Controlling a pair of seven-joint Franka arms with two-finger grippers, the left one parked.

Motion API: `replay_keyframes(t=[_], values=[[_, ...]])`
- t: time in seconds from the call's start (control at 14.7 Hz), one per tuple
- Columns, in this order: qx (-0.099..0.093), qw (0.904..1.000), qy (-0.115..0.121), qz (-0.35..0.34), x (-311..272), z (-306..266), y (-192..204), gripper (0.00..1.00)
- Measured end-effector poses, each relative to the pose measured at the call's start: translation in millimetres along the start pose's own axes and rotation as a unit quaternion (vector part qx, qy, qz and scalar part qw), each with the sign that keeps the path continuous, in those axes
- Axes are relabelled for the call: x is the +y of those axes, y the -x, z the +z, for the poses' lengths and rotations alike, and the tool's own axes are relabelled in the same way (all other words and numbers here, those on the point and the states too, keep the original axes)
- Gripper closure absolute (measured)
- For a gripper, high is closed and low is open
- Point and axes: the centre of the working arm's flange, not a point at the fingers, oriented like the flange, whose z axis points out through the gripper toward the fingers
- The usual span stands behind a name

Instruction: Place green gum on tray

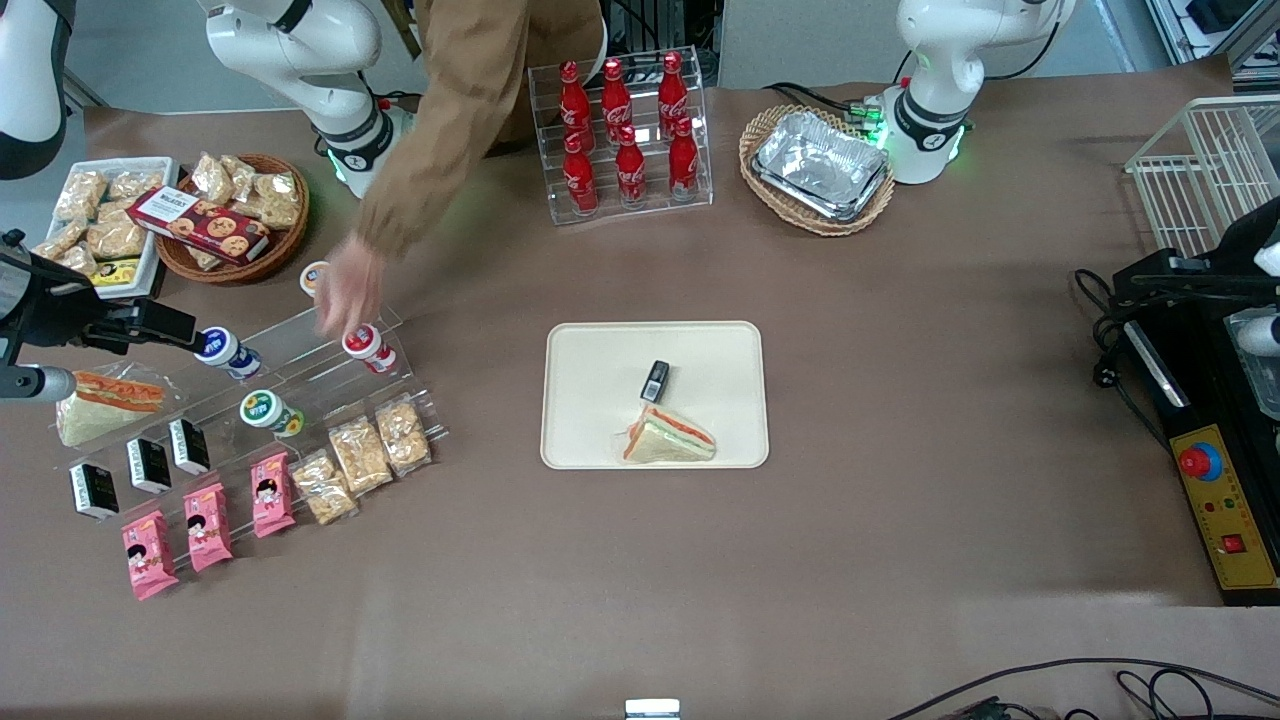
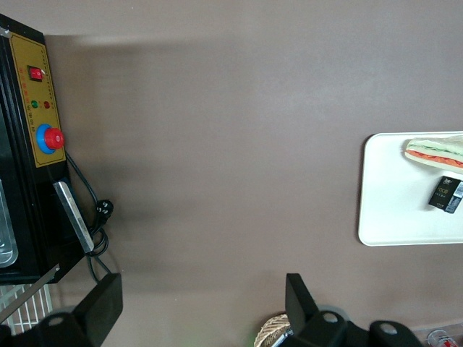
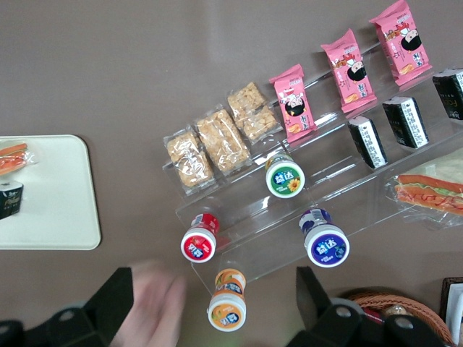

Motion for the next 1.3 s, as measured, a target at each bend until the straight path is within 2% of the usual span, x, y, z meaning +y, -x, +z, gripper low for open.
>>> replay_keyframes(t=[0.82, 1.09, 1.3], values=[[0.0, 1.0, 0.0, 0.0, -0.1, -0.3, 0.0, 0.0], [0.008, 1.0, 0.0, -0.003, -2.6, -10.0, 5.8, 0.0], [0.01, 0.9999, 0.009, -0.01, -2.0, -17.4, 12.5, 0.0]])
